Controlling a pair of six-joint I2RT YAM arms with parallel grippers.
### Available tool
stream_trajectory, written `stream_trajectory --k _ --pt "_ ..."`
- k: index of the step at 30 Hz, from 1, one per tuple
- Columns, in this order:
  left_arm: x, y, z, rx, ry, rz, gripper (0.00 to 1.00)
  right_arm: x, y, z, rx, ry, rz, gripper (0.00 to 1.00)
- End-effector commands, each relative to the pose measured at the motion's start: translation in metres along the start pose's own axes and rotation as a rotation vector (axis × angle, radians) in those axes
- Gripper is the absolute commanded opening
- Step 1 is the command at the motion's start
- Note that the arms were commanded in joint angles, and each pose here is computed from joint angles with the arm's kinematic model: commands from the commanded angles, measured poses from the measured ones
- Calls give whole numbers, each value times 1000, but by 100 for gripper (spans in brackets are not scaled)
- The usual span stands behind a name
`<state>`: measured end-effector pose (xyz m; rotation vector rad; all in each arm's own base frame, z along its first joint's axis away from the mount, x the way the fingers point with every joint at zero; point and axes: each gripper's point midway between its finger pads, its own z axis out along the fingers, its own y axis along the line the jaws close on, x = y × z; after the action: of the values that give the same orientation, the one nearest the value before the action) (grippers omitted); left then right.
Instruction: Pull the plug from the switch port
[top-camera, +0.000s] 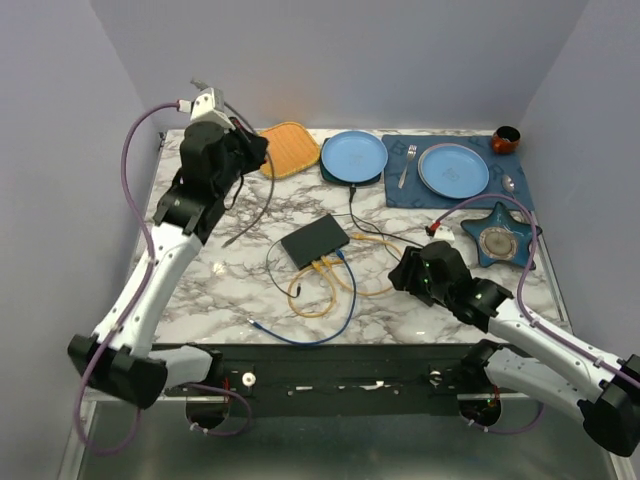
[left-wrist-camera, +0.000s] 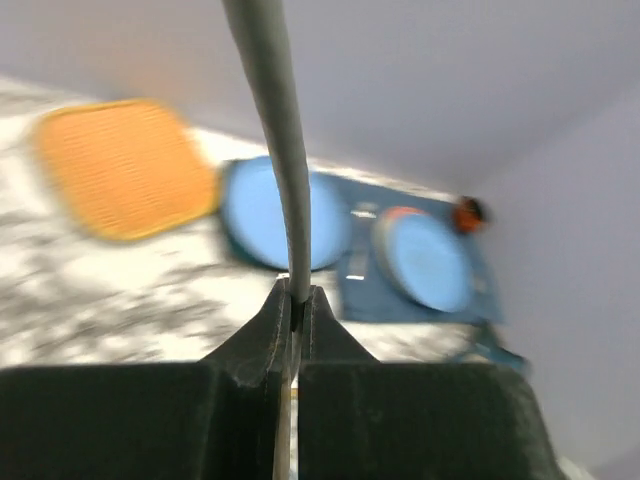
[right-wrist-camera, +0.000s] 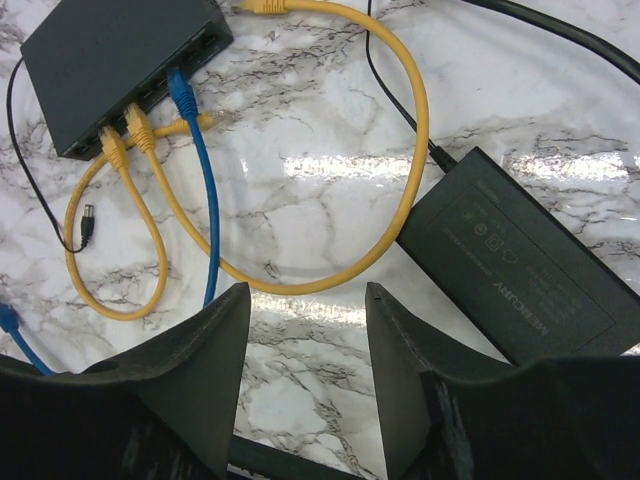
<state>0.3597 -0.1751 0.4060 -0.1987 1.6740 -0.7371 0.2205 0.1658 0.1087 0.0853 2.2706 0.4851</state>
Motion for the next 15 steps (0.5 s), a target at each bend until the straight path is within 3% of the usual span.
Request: stream_trajectory --k 1,4,7,8,9,11,12,13,15 --pt "62 193 -12 -603 316 -112 0 -12 6 -1 -6 -37 13 58" --pt "59 255 -12 -726 302 -243 0 -14 8 -1 -14 -45 8 58" --pt "51 287 0 -796 305 -258 0 -17 9 -1 -19 -54 0 59" --pt "58 311 2 -863 334 -249 5 -19 11 -1 -21 -57 -1 59" --pt "42 315 9 -876 307 -232 34 -19 12 1 -22 -51 -4 59" --pt "49 345 6 -987 356 -226 63 -21 16 2 -32 -49 -13 59" --pt "35 348 10 -1001 333 -217 91 -20 18 3 -37 -42 -17 59" --pt "33 354 8 -1026 334 -215 99 -20 18 6 -35 -34 -22 59" --pt "29 358 6 -1048 331 -217 99 -20 20 8 -43 -28 -32 59"
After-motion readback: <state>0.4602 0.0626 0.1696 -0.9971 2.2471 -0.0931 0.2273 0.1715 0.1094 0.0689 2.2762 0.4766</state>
